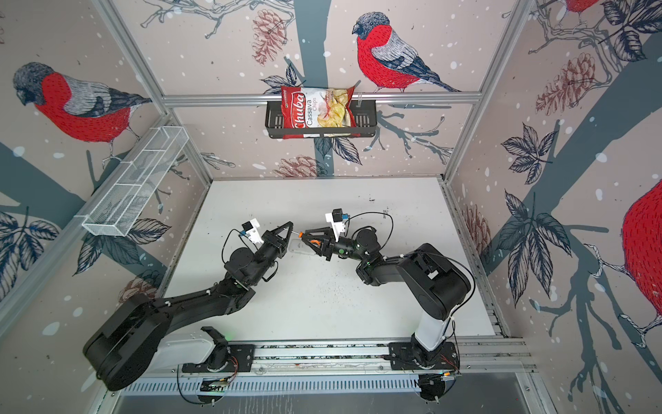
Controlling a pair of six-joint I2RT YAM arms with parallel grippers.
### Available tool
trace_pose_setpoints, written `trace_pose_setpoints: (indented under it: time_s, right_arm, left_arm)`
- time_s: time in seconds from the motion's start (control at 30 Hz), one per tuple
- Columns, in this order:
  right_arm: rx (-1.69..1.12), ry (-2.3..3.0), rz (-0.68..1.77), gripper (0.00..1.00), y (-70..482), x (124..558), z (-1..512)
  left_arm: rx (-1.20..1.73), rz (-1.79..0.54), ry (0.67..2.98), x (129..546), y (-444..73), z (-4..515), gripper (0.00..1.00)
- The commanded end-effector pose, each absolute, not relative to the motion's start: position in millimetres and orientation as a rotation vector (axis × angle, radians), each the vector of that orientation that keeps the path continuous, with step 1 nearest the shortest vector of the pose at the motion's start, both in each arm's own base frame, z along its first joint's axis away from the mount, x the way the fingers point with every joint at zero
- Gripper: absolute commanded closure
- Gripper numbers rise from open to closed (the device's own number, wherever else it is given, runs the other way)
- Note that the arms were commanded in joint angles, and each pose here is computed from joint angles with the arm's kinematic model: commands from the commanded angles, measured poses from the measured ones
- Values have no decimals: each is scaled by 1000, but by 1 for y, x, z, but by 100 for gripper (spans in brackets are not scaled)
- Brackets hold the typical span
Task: Unload the batteries from the remote control
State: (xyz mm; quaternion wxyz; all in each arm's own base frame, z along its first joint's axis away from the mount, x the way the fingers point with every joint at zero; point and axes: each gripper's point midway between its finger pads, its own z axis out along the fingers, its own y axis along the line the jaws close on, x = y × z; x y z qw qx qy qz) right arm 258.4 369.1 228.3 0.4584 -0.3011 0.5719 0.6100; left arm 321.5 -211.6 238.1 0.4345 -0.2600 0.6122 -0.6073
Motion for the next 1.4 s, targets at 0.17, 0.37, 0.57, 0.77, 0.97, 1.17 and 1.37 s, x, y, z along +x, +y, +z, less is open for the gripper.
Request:
trace_pose_setpoints:
  time_s: [0.17,0.37,0.57,0.77,0.97,1.17,1.37]
  right_arm:
    - [-754,1325,1558,63,372,253,243]
    - [-749,1330,1565,72,375,256,242]
    - [-747,1329,1561,81,376,258,243]
    - [-735,1351,1553,96,376,261,239]
    - [-723,1369,1538,100,373,264,239]
    - [-713,1426,1498,100,364,269,238]
    - [-716,1660,1369,100,341,285,212]
  left_arm:
    - [-644,-1539,1441,321,-206,253,100]
    - [-646,-1536,1437,321,-205,254,100]
    - [-646,-1544,1445,321,-207,251,100]
    - [-654,-1543,1455,322,-207,245,100]
    - [-626,-1546,1471,322,-213,244,100]
    - [-432,-1508,1458,316,-218,265,3]
    - [-302,-1207,1586,315,-205,273,2]
